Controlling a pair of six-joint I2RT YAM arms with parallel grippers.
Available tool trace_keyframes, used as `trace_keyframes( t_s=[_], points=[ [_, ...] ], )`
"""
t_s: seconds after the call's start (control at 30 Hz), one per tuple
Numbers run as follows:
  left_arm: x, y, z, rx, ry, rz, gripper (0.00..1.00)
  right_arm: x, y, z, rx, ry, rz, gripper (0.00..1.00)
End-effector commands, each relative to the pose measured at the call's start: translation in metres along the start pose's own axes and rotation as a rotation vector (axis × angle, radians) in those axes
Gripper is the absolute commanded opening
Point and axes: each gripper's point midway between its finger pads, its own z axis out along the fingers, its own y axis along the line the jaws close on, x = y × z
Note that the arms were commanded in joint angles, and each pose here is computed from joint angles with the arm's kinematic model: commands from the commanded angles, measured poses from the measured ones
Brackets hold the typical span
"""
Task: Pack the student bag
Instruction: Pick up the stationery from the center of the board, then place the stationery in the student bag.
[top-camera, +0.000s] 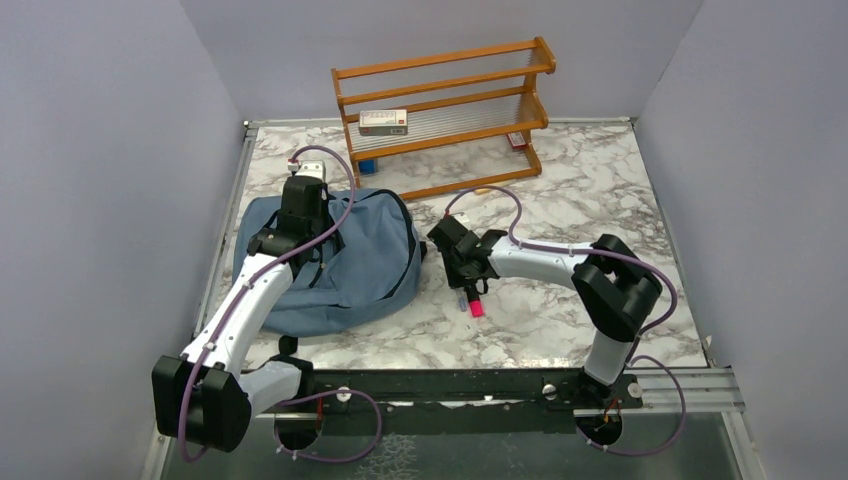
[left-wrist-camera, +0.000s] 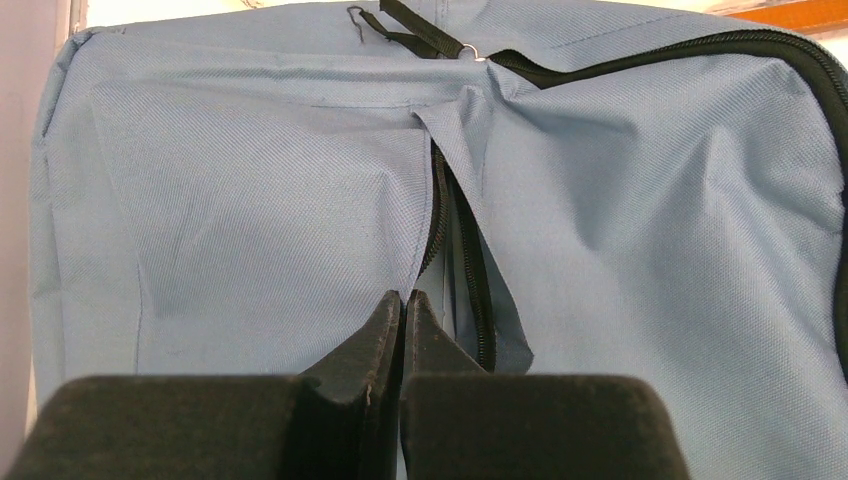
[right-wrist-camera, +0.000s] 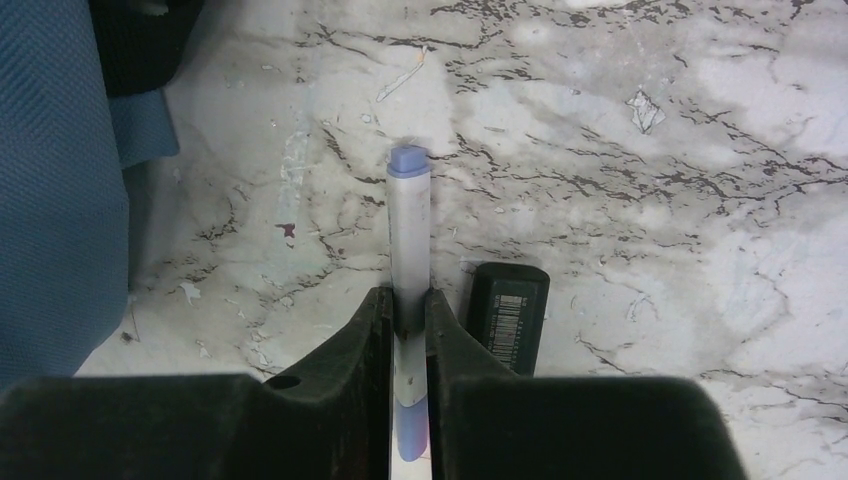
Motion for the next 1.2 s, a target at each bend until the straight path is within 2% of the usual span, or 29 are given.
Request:
trace_keyframes(
  t_s=[0.0, 0.17, 0.43, 0.6, 0.67, 0.77, 0.87, 1.17],
  points=[
    [-0.024, -0.012, -0.002, 0.059, -0.076, -0.020, 0.00, 0.012, -0.008, 0.002, 0.037, 0.055, -0.013, 0.10],
    [-0.024, -0.011, -0.003, 0.055, -0.080, -0.013, 0.00, -0.017, 0.000, -0.021, 0.001, -0.025, -0.005, 0.01],
    [-0.026, -0.008, -0.007, 0.048, -0.094, -0.006, 0.00, -0.105, 0.023, -0.092, -0.106, -0.319, 0.069, 0.01],
    [-0.027, -0.013, -0.008, 0.078, -0.093, 0.000, 0.00, -0.156, 0.054, -0.137, -0.296, -0.521, 0.126, 0.01],
    [-0.028, -0.014, -0.009, 0.085, -0.096, 0.005, 0.00, -0.167, 0.077, -0.152, -0.424, -0.547, 0.138, 0.01],
    [-0.027, -0.012, -0.009, 0.073, -0.092, 0.010, 0.00, -0.180, 0.114, -0.164, -0.596, -0.539, 0.157, 0.00],
    [-0.027, -0.011, -0.009, 0.072, -0.090, 0.014, 0.00, -0.179, 0.153, -0.156, -0.760, -0.443, 0.163, 0.00],
    [-0.026, -0.012, -0.016, 0.086, -0.099, 0.007, 0.00, -0.175, 0.224, -0.115, -1.014, -0.207, 0.207, 0.01]
  ],
)
